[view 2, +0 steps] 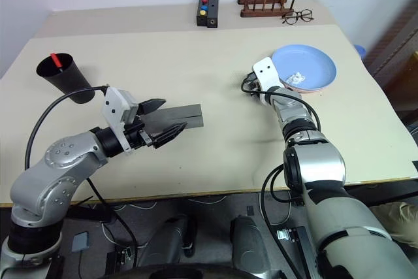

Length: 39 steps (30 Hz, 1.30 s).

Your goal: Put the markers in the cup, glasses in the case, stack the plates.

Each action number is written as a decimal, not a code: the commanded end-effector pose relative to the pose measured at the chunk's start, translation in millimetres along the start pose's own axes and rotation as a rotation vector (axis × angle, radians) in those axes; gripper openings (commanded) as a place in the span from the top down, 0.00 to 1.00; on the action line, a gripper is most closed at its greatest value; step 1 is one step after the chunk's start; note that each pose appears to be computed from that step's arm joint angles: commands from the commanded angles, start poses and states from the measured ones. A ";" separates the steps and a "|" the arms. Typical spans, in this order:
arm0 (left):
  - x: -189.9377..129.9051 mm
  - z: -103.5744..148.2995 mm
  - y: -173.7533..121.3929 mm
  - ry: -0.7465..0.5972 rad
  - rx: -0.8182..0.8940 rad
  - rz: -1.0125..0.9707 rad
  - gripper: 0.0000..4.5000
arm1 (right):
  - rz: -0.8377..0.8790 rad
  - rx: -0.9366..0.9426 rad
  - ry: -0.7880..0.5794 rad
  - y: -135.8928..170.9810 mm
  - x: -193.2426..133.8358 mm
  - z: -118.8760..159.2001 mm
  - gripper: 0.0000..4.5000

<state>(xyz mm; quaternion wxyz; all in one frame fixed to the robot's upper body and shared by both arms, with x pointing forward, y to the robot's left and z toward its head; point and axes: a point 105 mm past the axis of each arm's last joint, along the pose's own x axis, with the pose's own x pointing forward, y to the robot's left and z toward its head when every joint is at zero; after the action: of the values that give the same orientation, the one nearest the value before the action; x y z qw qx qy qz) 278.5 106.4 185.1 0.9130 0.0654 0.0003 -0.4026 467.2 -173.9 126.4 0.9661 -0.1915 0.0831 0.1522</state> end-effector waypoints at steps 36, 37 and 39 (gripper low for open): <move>24.2 12.4 7.4 -0.163 0.098 0.008 0.00 | -0.286 -0.046 -0.216 -126.8 -58.4 62.3 0.23; 23.4 13.1 7.4 -0.184 0.087 0.009 0.00 | -0.261 -0.028 -0.236 -125.4 -58.9 65.4 0.23; 15.1 5.4 5.8 -0.155 0.079 -0.027 0.00 | -0.057 -0.018 -0.276 -105.3 -58.1 69.4 0.23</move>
<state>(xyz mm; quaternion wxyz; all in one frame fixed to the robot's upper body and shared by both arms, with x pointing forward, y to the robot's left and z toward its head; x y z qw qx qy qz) 298.4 91.7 183.8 0.9065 0.0624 -0.0702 -0.4117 459.8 -264.5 215.8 0.9787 -0.1854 -0.0163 0.0868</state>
